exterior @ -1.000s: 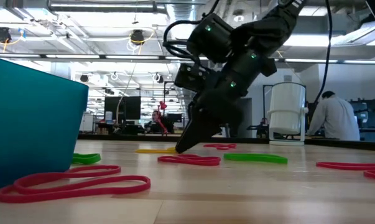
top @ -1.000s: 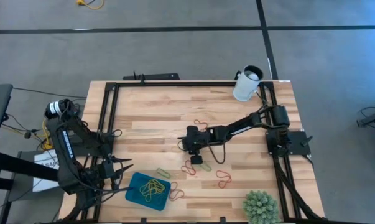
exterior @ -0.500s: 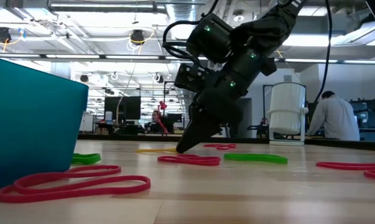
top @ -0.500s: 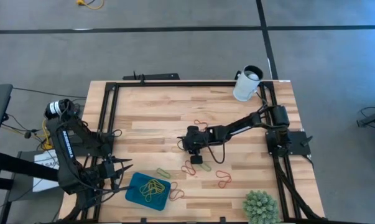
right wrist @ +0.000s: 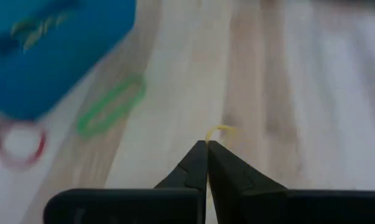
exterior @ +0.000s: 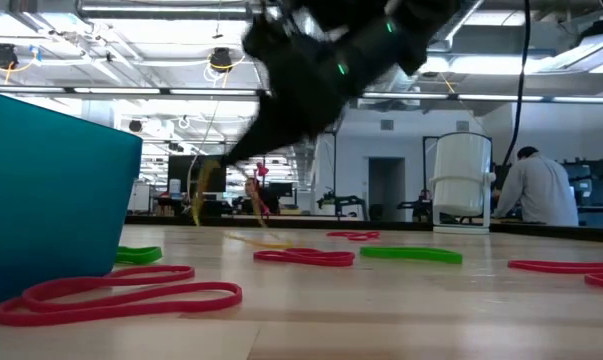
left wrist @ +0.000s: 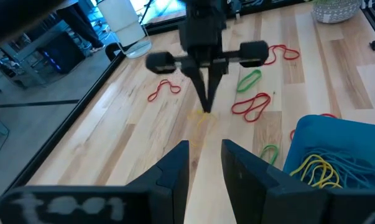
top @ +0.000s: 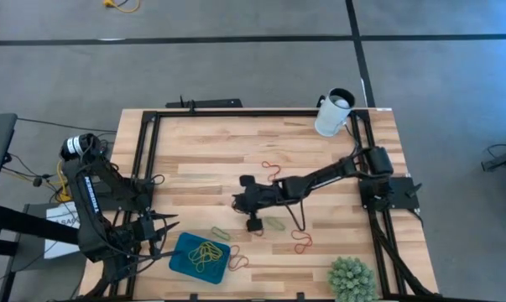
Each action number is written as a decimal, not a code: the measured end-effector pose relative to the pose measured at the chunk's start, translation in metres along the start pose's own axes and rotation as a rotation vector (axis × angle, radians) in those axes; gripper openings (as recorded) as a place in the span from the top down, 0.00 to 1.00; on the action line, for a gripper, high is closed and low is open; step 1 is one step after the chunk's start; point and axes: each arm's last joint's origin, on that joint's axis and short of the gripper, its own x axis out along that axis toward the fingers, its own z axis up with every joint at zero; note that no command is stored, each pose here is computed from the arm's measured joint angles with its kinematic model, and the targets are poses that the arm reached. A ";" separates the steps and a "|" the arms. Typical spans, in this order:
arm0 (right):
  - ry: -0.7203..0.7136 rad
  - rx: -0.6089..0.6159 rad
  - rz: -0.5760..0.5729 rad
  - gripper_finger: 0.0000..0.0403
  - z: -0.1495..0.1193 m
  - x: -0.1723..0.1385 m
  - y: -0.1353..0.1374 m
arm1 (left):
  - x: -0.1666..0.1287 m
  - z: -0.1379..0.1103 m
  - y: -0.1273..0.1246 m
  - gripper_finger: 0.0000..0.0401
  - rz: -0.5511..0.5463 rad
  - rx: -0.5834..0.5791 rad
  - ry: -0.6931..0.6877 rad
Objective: Pick and place items into bin
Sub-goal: Put the yellow rubber band into the blue bin, then put the green rubber band into the blue bin
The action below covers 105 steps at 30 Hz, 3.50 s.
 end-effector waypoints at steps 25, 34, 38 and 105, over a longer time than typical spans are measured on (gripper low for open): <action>-0.454 -0.333 0.159 1.00 0.123 -0.045 0.052 | 0.000 0.002 0.001 0.79 0.016 0.082 -0.079; -0.544 -0.298 0.274 1.00 0.129 -0.049 0.063 | 0.000 0.002 0.001 0.79 0.017 0.085 -0.086; -0.518 -0.289 0.285 1.00 0.114 -0.021 0.076 | 0.000 0.003 0.001 0.79 0.019 0.085 -0.095; 0.175 0.016 0.096 0.85 0.117 -0.214 -0.017 | 0.103 0.038 0.014 0.79 0.125 -0.161 0.309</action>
